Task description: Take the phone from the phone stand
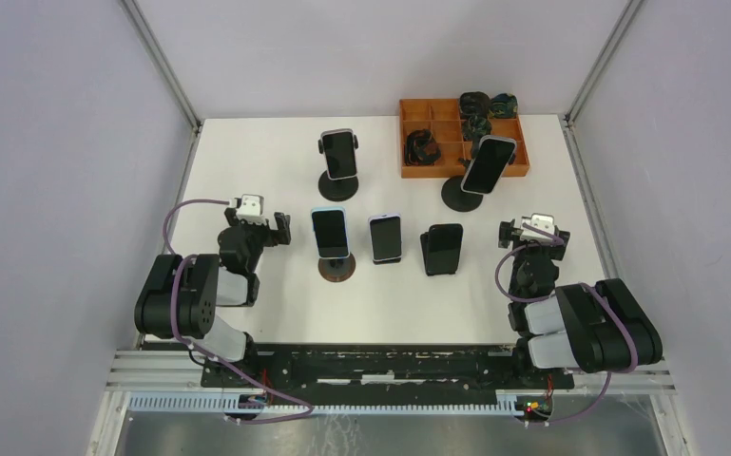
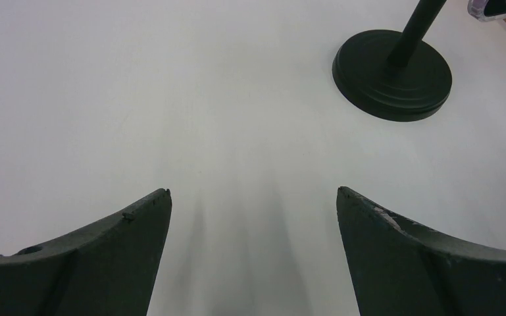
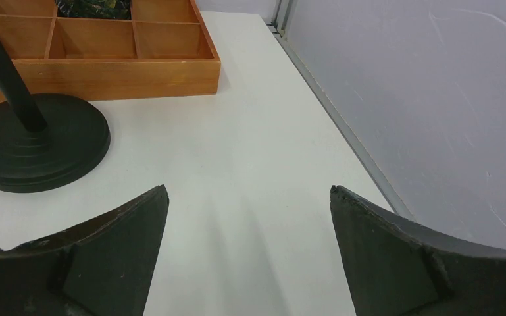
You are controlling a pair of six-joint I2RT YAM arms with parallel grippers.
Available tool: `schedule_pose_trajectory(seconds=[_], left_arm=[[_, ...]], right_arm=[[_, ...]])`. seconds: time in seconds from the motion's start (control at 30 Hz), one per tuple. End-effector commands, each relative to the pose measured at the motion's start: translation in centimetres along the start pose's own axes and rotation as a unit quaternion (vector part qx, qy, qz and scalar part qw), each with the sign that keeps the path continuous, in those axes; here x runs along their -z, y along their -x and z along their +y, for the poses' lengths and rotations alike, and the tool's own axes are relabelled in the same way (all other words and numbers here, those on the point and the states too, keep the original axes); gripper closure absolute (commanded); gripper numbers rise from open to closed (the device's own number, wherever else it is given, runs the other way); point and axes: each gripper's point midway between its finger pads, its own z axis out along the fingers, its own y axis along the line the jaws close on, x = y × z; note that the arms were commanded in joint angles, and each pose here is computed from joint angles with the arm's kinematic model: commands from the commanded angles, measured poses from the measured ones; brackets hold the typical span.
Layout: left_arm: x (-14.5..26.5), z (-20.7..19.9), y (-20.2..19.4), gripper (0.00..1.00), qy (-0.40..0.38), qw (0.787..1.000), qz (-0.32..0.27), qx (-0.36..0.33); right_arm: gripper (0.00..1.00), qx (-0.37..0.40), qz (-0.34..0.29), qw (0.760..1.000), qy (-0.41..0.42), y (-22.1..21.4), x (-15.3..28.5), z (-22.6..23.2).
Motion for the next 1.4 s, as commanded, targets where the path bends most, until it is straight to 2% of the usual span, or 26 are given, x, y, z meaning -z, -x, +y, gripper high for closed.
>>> schedule_pose_trajectory(seconds=[0.0,0.27,0.37,0.47,0.5,0.57,0.67,0.83,0.87,1.03,1.1,1.23,1.37], left_arm=[[-0.2,0.2,1.2,0.0,0.005,1.0,-0.021,-0.004],[-0.2,-0.2,1.3,0.0,-0.007,1.0,-0.022,-0.003],[0.0,0.5,2.0,0.0,-0.021,0.999,-0.03,-0.003],[0.1,0.9,2.7,0.0,-0.022,0.999,-0.023,-0.009],[0.1,1.1,1.7,0.0,-0.024,1.0,0.015,-0.001],[-0.6,1.9,2.2,0.0,-0.03,0.998,0.059,0.003],[-1.1,2.0,4.0,0.0,-0.078,0.992,0.099,-0.004],[1.8,2.4,4.8,0.0,-0.163,0.974,0.158,0.001],[2.7,2.4,4.9,0.0,-0.18,0.969,0.168,-0.015],[7.0,0.0,5.2,0.0,-0.259,0.937,0.235,-0.018],[8.3,-1.2,5.8,0.0,-0.293,0.923,0.248,-0.006],[11.0,-4.5,7.5,0.0,-0.385,0.894,0.229,0.012],[11.9,-7.0,8.3,0.0,-0.435,0.876,0.209,0.019]], right_arm=[[0.02,0.01,0.035,0.999,0.011,-3.0,2.8,-0.5],[0.02,0.007,0.035,0.999,-0.002,-2.8,2.7,-1.0],[0.02,0.019,0.035,0.999,0.019,-2.4,2.4,-0.1],[0.02,0.022,0.065,0.997,0.016,-2.6,1.9,0.3],[0.02,0.015,0.067,0.998,0.018,-2.5,2.0,0.4],[0.02,-0.007,0.066,0.998,0.006,-1.7,1.9,0.2],[0.02,-0.032,0.086,0.996,-0.003,-1.3,1.9,0.2],[0.02,-0.081,0.107,0.991,-0.017,-0.6,2.8,-0.2],[0.02,-0.089,0.109,0.99,-0.016,-0.2,2.9,-0.2],[0.02,-0.126,0.139,0.982,0.02,3.3,3.2,0.8],[0.02,-0.138,0.185,0.972,0.035,3.8,4.1,1.2],[0.02,-0.146,0.225,0.957,0.113,6.1,5.1,3.4],[0.02,-0.173,0.209,0.939,0.21,8.8,6.2,6.3]])
